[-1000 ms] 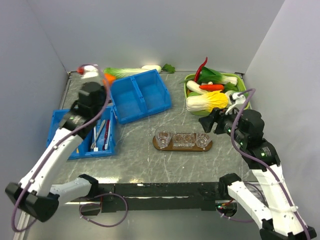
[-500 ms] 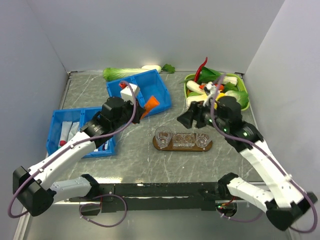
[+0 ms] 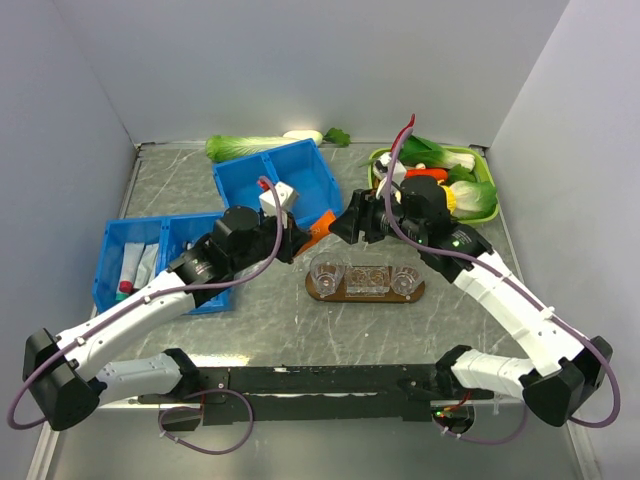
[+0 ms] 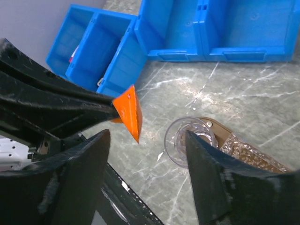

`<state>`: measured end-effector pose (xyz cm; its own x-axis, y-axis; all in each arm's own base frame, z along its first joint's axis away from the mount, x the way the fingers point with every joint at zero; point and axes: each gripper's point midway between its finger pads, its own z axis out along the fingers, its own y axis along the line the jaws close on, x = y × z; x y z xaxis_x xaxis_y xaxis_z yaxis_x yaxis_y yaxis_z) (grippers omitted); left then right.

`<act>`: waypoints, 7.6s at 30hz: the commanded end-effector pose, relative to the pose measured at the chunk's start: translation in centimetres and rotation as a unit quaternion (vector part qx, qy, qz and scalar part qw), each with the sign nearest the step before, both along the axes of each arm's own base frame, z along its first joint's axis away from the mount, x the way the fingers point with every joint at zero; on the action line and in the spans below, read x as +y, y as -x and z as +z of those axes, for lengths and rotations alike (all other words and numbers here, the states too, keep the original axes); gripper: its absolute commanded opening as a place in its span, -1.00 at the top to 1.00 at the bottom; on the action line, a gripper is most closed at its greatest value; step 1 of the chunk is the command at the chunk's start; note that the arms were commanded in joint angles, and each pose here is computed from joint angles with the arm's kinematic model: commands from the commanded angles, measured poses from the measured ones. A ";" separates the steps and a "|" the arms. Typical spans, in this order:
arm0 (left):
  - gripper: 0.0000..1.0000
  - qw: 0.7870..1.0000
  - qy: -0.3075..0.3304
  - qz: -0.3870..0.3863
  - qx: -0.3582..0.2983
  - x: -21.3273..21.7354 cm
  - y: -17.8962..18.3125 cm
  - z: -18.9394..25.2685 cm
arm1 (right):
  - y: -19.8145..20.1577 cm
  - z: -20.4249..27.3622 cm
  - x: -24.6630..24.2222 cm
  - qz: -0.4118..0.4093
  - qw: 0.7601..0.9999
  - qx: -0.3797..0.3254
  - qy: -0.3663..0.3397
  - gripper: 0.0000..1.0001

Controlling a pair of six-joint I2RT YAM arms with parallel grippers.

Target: Prepare toiletry sets of a toothbrush and toothpaste on the tray

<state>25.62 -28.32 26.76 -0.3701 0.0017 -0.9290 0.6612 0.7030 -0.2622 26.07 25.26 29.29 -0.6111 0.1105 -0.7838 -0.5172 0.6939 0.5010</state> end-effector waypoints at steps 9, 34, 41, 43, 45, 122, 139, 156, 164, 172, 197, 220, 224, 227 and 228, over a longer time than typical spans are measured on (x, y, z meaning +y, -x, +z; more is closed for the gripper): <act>0.98 0.998 0.038 -0.024 -0.043 -1.1 0.8 2.9 | -0.5 2.6 2.2 0.032 0.998 -0.027 -0.044 0.18; -0.73 0.980 0.087 -0.174 -0.041 -1.5 5.1 6.5 | 5.4 6.4 0.9 0.165 0.978 -0.119 -0.039 1.00; -0.71 0.938 0.115 -0.325 0.000 -3.1 9.6 6.9 | 9.7 7.8 0.9 0.268 0.953 -0.135 -0.047 1.00; -0.68 0.928 0.119 -0.352 0.020 -3.3 10.5 6.5 | 9.9 7.9 0.7 0.269 0.952 -0.137 -0.046 1.00; -0.64 0.920 0.118 -0.372 0.034 -3.5 10.9 6.1 | 10.0 7.9 0.7 0.270 0.951 -0.141 -0.049 1.00; -0.93 0.991 0.043 0.127 -0.010 6.9 -5.0 2.0 | -0.3 -2.6 -10.2 -0.116 0.962 -0.062 0.238 1.00; -0.93 0.992 0.040 0.120 -0.003 6.6 -5.0 1.6 | -1.2 -3.6 -9.9 -0.116 0.960 -0.062 0.247 1.00; -0.93 0.992 0.037 0.117 0.002 6.4 -5.0 1.2 | -1.9 -5.3 -9.7 -0.117 0.955 -0.058 0.267 1.00; -0.93 0.992 0.035 0.117 0.003 6.4 -5.1 1.2 | -2.2 -6.4 -9.4 -0.110 0.953 -0.056 0.276 1.00; -0.93 0.993 0.034 0.114 0.006 6.3 -5.1 1.0 | -2.6 -6.9 -9.2 -0.107 0.952 -0.058 0.281 1.00; -0.93 0.993 0.031 0.113 0.009 6.1 -5.2 0.8 | -2.8 -9.5 -8.7 -0.088 0.943 -0.046 0.319 1.00; -0.93 0.993 0.029 0.110 0.011 6.0 -5.1 0.7 | -2.8 -10.6 -8.7 -0.087 0.939 -0.038 0.330 0.77; -0.93 0.993 0.030 0.110 0.011 6.1 -5.1 0.7 | -2.7 -10.3 -8.5 -0.086 0.941 -0.040 0.324 0.55; -0.93 0.993 0.030 0.109 0.011 6.0 -5.1 0.7 | -2.7 -10.0 -8.5 -0.087 0.943 -0.043 0.319 0.44; -0.93 0.994 0.031 0.109 0.010 6.0 -5.1 0.8 | -2.7 -9.8 -8.5 -0.088 0.943 -0.045 0.317 0.42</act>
